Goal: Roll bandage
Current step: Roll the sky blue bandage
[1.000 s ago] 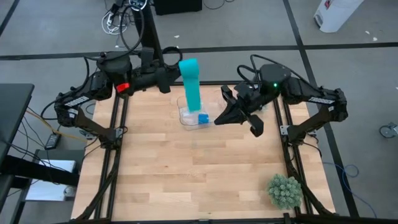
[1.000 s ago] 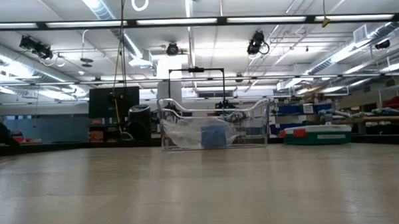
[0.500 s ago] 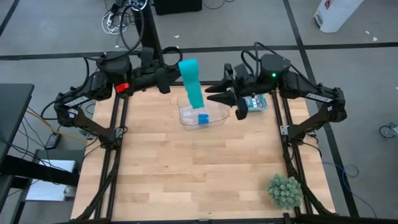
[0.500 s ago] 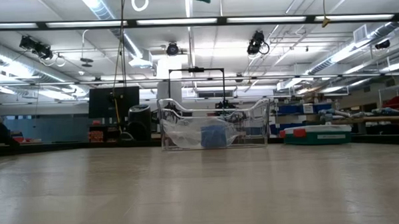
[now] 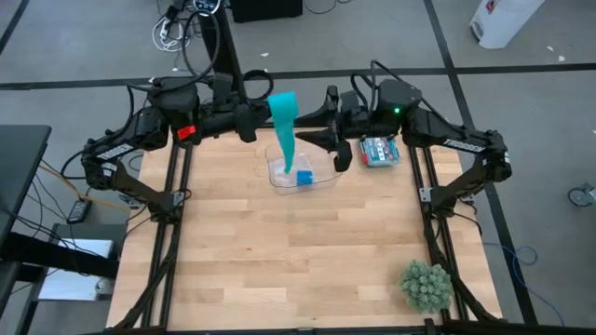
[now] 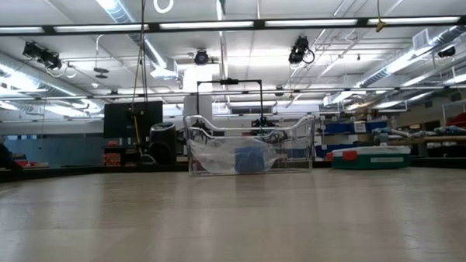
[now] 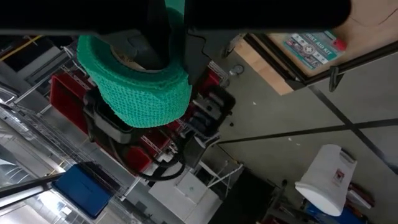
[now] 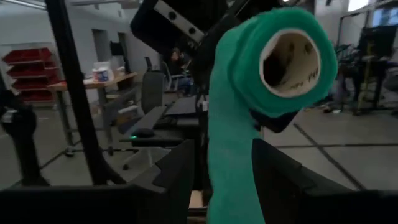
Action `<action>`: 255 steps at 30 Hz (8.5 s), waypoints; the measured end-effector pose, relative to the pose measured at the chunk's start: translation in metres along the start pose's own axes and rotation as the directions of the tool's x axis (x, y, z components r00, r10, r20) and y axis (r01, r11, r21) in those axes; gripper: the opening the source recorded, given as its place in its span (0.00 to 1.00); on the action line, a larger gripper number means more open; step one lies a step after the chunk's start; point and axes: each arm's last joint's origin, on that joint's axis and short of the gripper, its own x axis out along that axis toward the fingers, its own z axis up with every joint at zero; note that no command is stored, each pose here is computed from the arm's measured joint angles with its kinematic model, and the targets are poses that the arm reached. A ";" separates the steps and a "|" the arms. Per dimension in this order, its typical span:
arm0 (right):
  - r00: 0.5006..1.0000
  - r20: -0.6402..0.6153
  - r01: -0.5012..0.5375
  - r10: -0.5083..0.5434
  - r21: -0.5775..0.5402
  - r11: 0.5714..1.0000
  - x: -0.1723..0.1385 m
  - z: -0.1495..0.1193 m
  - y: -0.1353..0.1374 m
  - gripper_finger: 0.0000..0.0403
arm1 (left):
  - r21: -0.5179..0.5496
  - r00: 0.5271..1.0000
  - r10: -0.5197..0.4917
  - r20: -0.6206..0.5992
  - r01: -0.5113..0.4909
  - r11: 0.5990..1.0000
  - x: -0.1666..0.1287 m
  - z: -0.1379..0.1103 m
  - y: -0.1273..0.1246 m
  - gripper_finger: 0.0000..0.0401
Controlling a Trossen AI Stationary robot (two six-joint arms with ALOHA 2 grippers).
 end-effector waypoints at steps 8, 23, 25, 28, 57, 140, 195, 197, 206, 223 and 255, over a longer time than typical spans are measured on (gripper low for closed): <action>0.999 -0.010 0.036 -0.037 -0.027 0.999 -0.009 0.004 -0.002 0.38 | -0.001 1.000 -0.001 0.000 0.001 1.000 0.000 0.000 0.000 0.07; 0.996 0.064 -0.055 0.058 -0.039 0.998 0.012 -0.002 -0.012 0.04 | 0.009 0.999 0.034 -0.017 -0.034 0.999 0.000 -0.002 0.003 0.07; 0.993 0.071 -0.091 0.094 -0.043 0.995 0.008 0.002 -0.008 0.02 | 0.017 0.998 0.051 -0.035 -0.050 0.999 0.000 -0.004 0.004 0.07; 0.986 0.056 -0.157 0.158 -0.022 0.987 0.004 0.004 0.001 0.00 | 0.019 0.998 0.058 -0.036 -0.057 0.998 0.000 -0.004 0.005 0.07; 0.987 -0.113 -0.113 0.111 -0.010 0.994 -0.002 -0.013 -0.027 0.05 | -0.006 1.000 0.001 0.000 -0.001 1.000 0.001 0.001 0.001 0.07; 0.985 0.109 -0.134 0.133 0.004 0.991 -0.012 0.016 -0.018 0.11 | 0.082 0.996 0.075 0.055 -0.079 0.993 -0.018 0.008 0.001 0.06; 0.997 -0.043 -0.068 0.057 -0.329 0.942 -0.007 -0.001 0.000 0.02 | -0.118 0.966 -0.044 -0.254 0.015 0.993 0.026 -0.034 0.002 0.14; 0.997 -0.042 -0.069 0.059 -0.316 0.946 -0.007 -0.001 0.000 0.03 | -0.103 0.966 -0.043 -0.253 0.017 0.995 0.026 -0.034 0.002 0.17; 0.998 -0.009 -0.066 0.066 -0.272 0.960 -0.024 0.012 0.003 0.01 | -0.097 0.970 -0.106 -0.219 0.087 0.992 0.008 -0.010 0.008 0.32; 0.999 0.031 0.020 -0.012 -0.274 0.962 -0.038 0.023 0.003 0.00 | -0.086 0.949 -0.187 -0.255 0.170 0.982 0.023 -0.029 -0.007 0.33; 0.994 0.072 0.100 -0.087 -0.208 0.973 -0.043 0.029 -0.008 0.00 | -0.032 0.947 -0.200 -0.250 0.199 0.980 0.046 -0.051 -0.017 0.01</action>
